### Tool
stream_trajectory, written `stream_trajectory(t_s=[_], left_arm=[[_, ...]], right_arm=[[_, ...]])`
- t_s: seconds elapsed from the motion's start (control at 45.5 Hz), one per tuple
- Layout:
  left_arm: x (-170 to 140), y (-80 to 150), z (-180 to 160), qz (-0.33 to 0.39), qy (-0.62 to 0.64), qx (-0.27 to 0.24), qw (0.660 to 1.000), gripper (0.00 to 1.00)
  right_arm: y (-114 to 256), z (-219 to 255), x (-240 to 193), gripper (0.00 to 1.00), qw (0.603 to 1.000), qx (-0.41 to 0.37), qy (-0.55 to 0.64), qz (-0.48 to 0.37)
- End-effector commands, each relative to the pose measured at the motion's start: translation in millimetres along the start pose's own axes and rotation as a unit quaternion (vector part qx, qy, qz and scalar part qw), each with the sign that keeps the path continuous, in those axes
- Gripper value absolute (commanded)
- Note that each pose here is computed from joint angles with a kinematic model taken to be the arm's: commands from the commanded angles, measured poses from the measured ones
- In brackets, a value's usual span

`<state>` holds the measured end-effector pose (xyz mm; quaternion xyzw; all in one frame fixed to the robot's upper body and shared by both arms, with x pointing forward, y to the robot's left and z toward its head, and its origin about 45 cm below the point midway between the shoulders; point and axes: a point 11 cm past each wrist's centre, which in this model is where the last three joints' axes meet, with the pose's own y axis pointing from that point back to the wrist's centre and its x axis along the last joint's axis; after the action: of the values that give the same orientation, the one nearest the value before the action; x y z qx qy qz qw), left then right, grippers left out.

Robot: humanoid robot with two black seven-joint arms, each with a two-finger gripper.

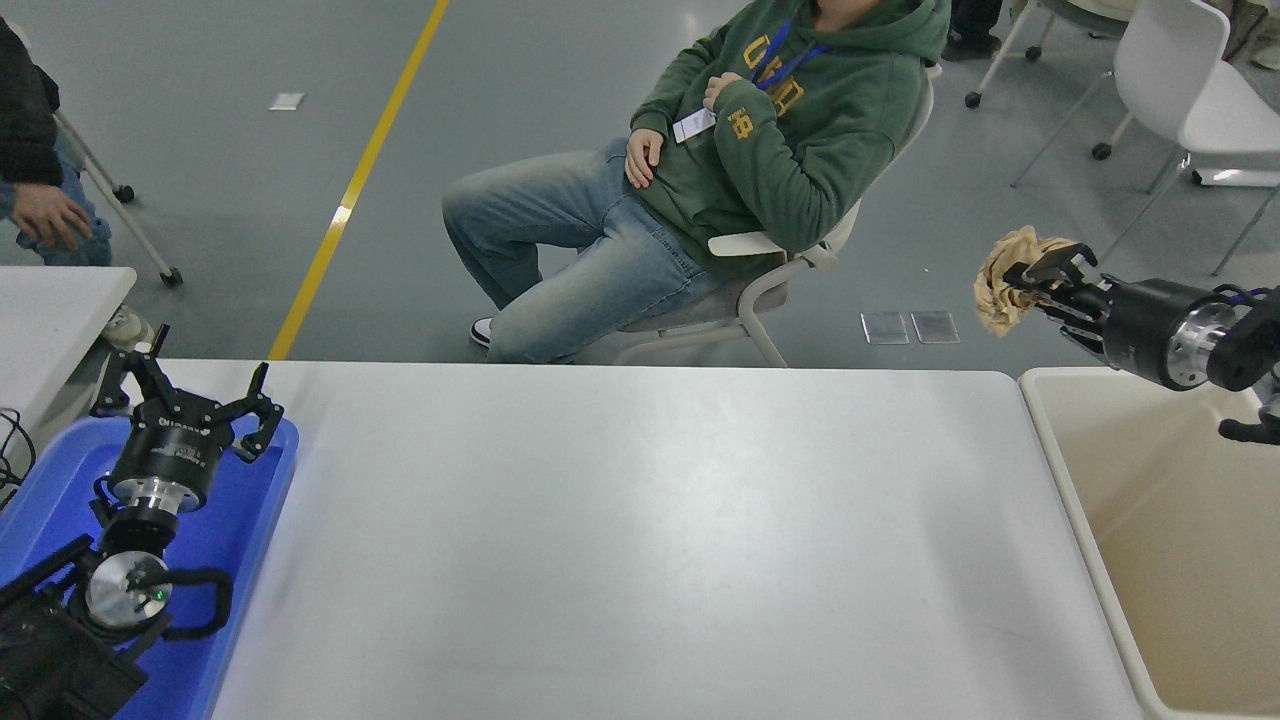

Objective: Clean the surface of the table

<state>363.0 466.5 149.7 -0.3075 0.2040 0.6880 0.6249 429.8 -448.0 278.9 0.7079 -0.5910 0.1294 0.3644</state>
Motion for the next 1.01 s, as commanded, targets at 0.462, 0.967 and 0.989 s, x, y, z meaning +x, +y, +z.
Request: stream_trajectory(t_s=[0.462, 0.967, 0.989], left_arm=[[0.4, 0.4, -0.1, 0.001, 0.0, 0.0, 1.0, 1.0], [0.4, 0.4, -0.1, 0.001, 0.0, 0.0, 1.0, 1.0], [0.4, 0.4, -0.1, 0.001, 0.0, 0.0, 1.0, 1.0]], right_arm=[[2.3, 125.2, 55.6, 0.0, 0.961, -0.196, 0.042, 0.19], [-4.2, 128.8, 40.5, 0.0, 0.951, -0.21, 0.056, 0.22], [-3.5, 130.4, 40.1, 0.0, 0.951, -0.212, 0.056, 0.22]])
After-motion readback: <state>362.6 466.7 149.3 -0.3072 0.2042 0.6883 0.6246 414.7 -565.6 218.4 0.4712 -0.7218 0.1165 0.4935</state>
